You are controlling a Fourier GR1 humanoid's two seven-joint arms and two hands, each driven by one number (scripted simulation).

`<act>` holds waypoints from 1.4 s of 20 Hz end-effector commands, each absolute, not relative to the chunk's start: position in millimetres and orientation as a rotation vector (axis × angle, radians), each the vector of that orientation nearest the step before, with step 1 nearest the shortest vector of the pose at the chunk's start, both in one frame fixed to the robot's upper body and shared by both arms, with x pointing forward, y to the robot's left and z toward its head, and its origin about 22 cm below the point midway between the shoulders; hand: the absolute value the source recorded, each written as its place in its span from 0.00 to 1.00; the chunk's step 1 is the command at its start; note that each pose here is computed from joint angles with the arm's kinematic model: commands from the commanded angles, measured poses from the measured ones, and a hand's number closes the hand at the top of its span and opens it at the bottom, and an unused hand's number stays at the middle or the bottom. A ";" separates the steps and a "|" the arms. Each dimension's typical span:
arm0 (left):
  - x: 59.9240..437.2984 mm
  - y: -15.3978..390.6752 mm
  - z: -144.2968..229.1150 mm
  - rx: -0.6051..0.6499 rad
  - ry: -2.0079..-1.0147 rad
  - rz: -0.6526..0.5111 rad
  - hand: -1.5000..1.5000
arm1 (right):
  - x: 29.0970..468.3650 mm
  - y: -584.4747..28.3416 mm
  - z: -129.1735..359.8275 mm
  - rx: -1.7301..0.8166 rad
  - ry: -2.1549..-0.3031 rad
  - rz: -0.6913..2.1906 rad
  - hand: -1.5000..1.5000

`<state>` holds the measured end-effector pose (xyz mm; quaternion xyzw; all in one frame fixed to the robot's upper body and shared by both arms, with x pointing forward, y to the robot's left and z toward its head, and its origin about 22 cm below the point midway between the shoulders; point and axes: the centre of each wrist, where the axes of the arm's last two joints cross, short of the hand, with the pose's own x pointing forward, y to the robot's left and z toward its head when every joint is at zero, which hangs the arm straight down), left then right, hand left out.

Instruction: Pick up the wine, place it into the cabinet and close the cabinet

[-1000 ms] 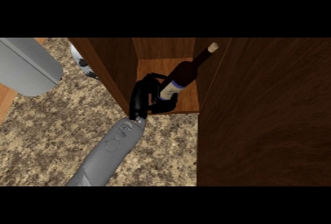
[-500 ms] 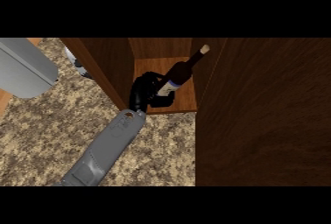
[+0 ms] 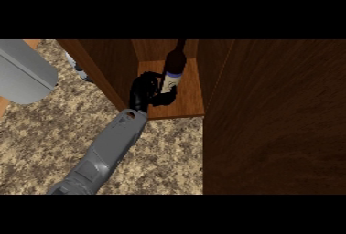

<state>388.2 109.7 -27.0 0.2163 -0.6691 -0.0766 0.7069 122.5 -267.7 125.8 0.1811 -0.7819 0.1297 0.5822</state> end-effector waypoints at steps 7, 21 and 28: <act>402.0 114.5 -16.5 0.527 -1.516 -0.010 1.00 | 111.6 -263.5 136.5 0.526 -1.851 0.293 0.00; 412.8 102.1 0.8 0.741 -1.609 -0.336 1.00 | 123.3 -270.8 134.8 0.552 -1.865 0.325 0.00; 422.8 93.8 20.8 0.774 -1.572 -0.296 1.00 | 114.4 -269.8 136.8 0.573 -1.866 0.352 0.00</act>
